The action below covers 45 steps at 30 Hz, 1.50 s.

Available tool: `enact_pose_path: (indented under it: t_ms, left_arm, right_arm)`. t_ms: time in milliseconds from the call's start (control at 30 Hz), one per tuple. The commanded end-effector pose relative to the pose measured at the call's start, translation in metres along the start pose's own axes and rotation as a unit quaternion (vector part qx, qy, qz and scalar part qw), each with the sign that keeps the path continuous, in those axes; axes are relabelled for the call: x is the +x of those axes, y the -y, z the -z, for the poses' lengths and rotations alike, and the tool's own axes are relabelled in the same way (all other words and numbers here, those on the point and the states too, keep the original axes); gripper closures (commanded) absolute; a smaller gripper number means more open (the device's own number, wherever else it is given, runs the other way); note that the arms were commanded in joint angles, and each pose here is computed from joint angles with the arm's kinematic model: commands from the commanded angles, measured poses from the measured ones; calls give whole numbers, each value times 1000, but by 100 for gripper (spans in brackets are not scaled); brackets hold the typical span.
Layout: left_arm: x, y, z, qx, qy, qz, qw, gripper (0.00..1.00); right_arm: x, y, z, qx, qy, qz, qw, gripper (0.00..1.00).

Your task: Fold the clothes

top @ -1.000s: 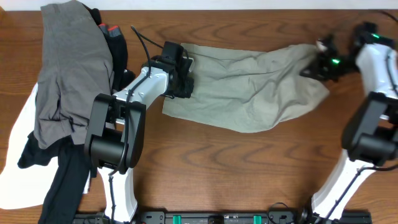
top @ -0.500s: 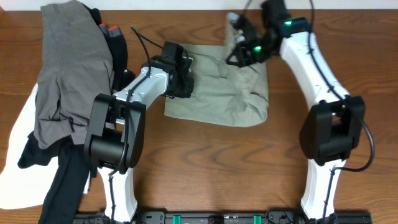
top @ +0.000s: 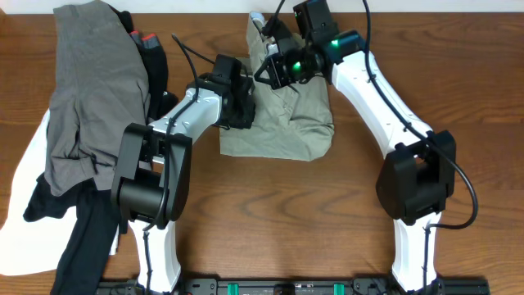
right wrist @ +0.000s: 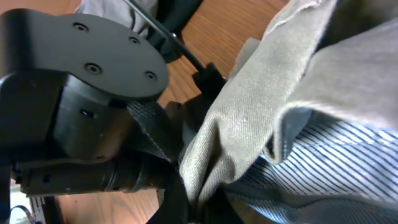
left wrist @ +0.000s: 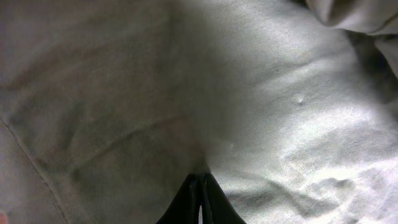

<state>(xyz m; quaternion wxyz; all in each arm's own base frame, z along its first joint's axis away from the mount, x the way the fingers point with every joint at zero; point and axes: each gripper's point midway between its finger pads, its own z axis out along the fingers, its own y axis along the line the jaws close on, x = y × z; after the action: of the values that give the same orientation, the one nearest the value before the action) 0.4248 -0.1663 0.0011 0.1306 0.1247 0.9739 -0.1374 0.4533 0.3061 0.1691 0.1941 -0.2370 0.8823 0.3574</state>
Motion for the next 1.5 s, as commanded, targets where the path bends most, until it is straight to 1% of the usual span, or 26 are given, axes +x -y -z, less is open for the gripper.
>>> enact_pose_path:
  t_ms: [0, 233, 400, 600, 733, 833, 933, 1033, 1133, 1300, 1467]
  left_arm:
    - [10, -11, 0, -7, -15, 48, 999, 94]
    - [-2, -31, 44, -14, 18, 111, 993, 94]
    - [-5, -44, 70, -19, 34, 128, 991, 94]
    - [-5, -46, 70, -20, 34, 130, 991, 94]
    - [-6, -45, 70, -19, 36, 129, 991, 94]
    - [-5, -45, 70, -19, 36, 129, 991, 94]
    - [-5, -45, 70, -19, 35, 129, 991, 94]
    - [-5, -45, 70, -19, 35, 129, 991, 94]
    - [-6, -45, 70, -19, 37, 128, 991, 94]
    - [-8, -45, 70, -19, 40, 128, 991, 94]
    - [-8, -45, 70, -19, 40, 128, 991, 94]
  right_arm:
    - [-8, -10, 13, -20, 10, -9, 1000, 99]
    - [-8, -13, 18, -24, 10, 0, 1000, 99]
    - [-19, -19, 44, -16, 29, 30, 999, 99]
    - [-32, -25, 94, 19, 61, 51, 997, 99]
    - [-32, -31, 98, 35, 64, 66, 995, 99]
    - [-30, -20, 97, 76, 57, 62, 994, 99]
    - [-28, 0, 107, 118, 56, 47, 990, 99]
    - [-29, 13, 124, 125, 64, 32, 990, 99]
    - [-32, 14, 138, 117, 73, 27, 990, 99]
    - [-31, -3, 130, 99, 67, 45, 992, 99]
    - [-30, -34, 100, 85, 54, 81, 992, 99]
